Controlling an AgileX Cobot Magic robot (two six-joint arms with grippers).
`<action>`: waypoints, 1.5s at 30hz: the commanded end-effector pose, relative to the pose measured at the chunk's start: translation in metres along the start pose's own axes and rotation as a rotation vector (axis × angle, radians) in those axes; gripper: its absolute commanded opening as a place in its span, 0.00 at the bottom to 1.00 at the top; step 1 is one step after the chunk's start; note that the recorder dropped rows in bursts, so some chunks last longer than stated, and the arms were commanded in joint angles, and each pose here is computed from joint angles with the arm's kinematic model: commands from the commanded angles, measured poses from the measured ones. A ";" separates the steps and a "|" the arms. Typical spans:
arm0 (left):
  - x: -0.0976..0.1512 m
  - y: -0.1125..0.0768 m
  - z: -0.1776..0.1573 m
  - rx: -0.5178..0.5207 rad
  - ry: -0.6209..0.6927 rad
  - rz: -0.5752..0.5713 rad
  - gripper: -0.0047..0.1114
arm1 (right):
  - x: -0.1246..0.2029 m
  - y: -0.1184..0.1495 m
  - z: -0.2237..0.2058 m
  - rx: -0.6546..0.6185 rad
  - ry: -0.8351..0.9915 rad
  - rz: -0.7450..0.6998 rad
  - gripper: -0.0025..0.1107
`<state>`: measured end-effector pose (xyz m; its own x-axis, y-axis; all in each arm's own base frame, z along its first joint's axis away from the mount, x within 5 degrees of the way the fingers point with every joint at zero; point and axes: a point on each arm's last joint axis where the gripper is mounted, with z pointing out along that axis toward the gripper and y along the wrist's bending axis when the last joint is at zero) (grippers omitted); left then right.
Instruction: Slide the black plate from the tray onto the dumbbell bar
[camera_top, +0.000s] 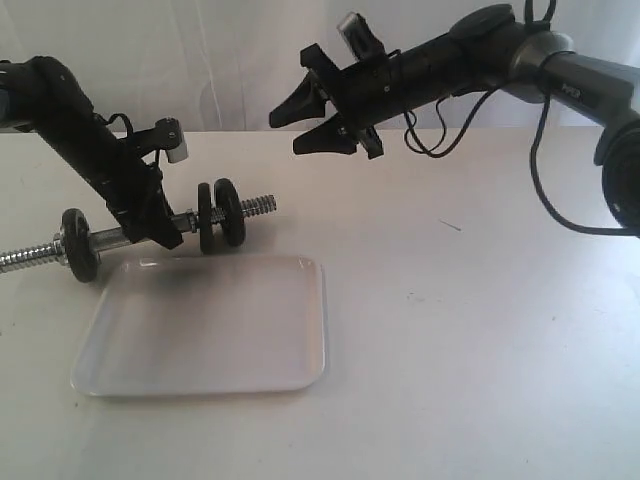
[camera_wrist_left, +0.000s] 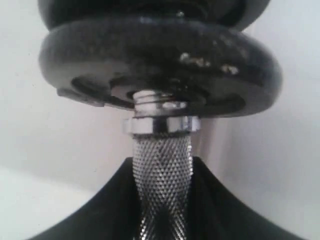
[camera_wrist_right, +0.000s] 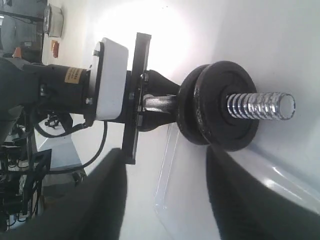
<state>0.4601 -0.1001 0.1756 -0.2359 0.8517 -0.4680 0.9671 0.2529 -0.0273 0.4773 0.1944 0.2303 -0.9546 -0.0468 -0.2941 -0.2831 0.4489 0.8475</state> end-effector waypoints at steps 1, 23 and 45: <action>-0.047 -0.023 -0.093 -0.176 -0.147 0.084 0.04 | -0.002 0.004 -0.013 0.010 0.001 -0.050 0.27; -0.042 -0.024 -0.082 -0.106 -0.124 0.076 0.41 | 0.003 0.064 -0.066 0.259 -0.021 -0.320 0.02; -0.045 -0.029 -0.092 -0.111 -0.137 0.018 0.41 | 0.051 0.045 -0.095 0.339 0.045 -0.230 0.02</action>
<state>0.4413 -0.1021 0.2651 -0.1889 0.8018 -0.5669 0.9548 0.2848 0.0847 0.4087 0.1428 0.2954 -0.8744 -0.2408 -0.4212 -0.4640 0.6690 0.5807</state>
